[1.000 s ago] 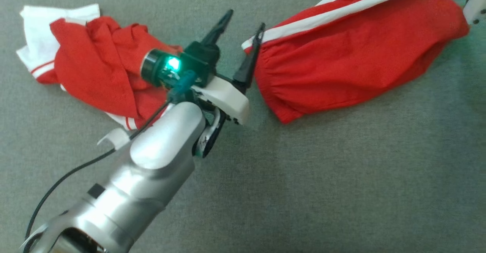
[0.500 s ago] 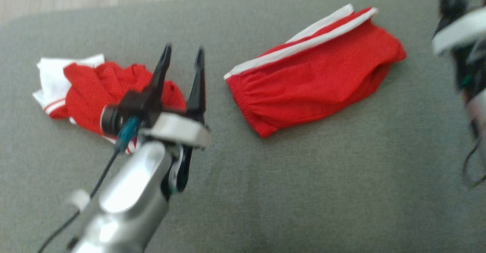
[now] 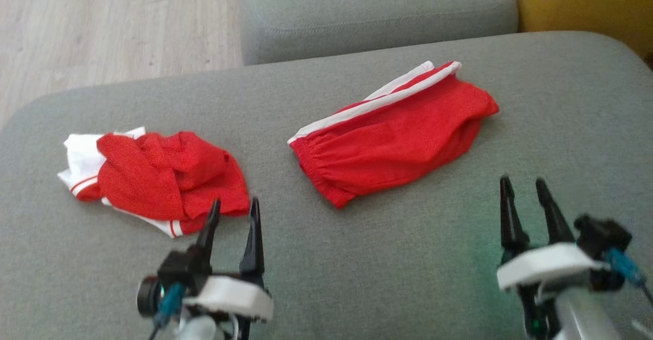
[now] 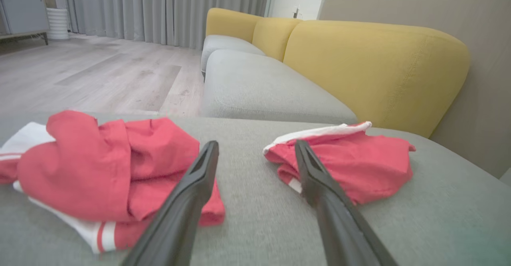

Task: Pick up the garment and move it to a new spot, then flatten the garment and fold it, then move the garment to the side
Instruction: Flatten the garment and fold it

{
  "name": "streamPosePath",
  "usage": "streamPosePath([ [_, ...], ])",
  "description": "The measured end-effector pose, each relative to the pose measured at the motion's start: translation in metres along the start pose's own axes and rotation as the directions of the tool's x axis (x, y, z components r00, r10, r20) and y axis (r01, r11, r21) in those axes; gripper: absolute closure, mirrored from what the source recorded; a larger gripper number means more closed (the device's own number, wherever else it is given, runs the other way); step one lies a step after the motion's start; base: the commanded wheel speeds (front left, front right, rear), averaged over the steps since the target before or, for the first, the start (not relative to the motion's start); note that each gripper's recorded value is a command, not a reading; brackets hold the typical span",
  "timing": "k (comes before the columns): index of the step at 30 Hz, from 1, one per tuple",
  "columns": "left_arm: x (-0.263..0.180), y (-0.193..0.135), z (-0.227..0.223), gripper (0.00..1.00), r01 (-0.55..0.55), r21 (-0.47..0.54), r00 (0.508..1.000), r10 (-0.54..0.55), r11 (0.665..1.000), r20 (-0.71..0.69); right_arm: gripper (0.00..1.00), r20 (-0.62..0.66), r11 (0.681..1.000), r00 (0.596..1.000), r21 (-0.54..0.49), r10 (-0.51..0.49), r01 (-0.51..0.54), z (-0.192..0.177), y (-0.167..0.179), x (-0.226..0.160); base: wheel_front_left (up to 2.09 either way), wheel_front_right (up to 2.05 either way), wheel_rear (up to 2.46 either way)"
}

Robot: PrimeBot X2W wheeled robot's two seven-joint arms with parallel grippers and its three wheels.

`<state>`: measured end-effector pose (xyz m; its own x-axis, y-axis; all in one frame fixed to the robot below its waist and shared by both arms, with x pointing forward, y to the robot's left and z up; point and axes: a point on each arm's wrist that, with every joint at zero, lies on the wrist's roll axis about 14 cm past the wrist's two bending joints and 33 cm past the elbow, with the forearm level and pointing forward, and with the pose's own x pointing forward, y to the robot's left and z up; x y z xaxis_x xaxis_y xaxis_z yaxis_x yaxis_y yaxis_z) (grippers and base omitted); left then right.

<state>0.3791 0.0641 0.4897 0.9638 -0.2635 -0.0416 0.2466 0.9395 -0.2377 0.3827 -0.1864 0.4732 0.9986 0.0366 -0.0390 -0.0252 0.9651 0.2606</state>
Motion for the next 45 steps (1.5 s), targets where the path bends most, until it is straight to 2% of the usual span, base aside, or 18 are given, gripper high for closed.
streamPosePath([
  [6, -0.018, 0.001, -0.018, 0.0, -0.015, -0.016, 0.999, 0.014, 1.0, -0.034, 0.0, -0.023, 0.999, 0.999, 0.009, -0.045, 0.045, -0.014, -0.008, -0.03, 0.0, 0.0, 0.0],
  [15, -0.011, -0.001, -0.023, 0.0, 0.004, -0.01, 0.999, -0.004, 1.0, -0.035, 0.0, -0.035, 1.0, 0.999, -0.001, -0.027, 0.027, -0.009, -0.002, -0.014, 0.0, 0.0, 0.0],
  [18, -0.004, 0.001, -0.023, 0.0, 0.004, -0.004, 0.999, -0.004, 1.0, -0.035, 0.0, -0.041, 0.999, 0.999, -0.016, -0.032, 0.032, -0.004, -0.005, 0.004, 0.0, 0.0, 0.0],
  [23, 0.01, 0.005, -0.024, 0.0, 0.007, 0.001, 0.999, -0.007, 1.0, -0.035, 0.0, -0.033, 0.998, 0.999, -0.043, -0.041, 0.039, 0.022, -0.012, 0.057, 0.0, 0.0, 0.0],
  [27, 0.02, 0.015, -0.028, 0.0, -0.013, 0.007, 0.999, 0.013, 1.0, -0.045, 0.0, -0.098, 0.993, 0.991, -0.082, -0.095, 0.087, 0.028, -0.037, 0.099, 0.0, 0.0, 0.0],
  [31, 0.029, 0.021, -0.032, 0.0, -0.024, -0.001, 0.998, 0.024, 1.0, -0.053, 0.0, -0.211, 0.987, 0.965, -0.08, -0.156, 0.142, 0.013, -0.059, 0.131, 0.0, 0.0, 0.0],
  [35, 0.035, 0.029, -0.035, 0.0, -0.041, 0.001, 0.997, 0.041, 0.999, -0.06, 0.0, -0.341, 0.985, 0.925, -0.083, -0.171, 0.152, -0.015, -0.065, 0.153, 0.0, 0.0, 0.0],
  [37, 0.037, 0.034, -0.037, 0.0, -0.053, 0.0, 0.997, 0.052, 0.999, -0.064, 0.0, -0.404, 0.986, 0.9, -0.095, -0.165, 0.138, -0.033, -0.063, 0.158, 0.0, 0.0, 0.0],
  [38, 0.037, 0.034, -0.037, 0.0, -0.053, 0.0, 0.997, 0.052, 0.999, -0.064, 0.0, -0.404, 0.986, 0.9, -0.095, -0.165, 0.138, -0.033, -0.063, 0.158, 0.0, 0.0, 0.0],
  [45, 0.039, 0.045, -0.042, 0.0, -0.081, 0.004, 0.994, 0.081, 0.997, -0.078, 0.0, -0.576, 0.989, 0.805, -0.12, -0.139, 0.085, -0.086, -0.054, 0.158, 0.0, 0.0, 0.0],
])
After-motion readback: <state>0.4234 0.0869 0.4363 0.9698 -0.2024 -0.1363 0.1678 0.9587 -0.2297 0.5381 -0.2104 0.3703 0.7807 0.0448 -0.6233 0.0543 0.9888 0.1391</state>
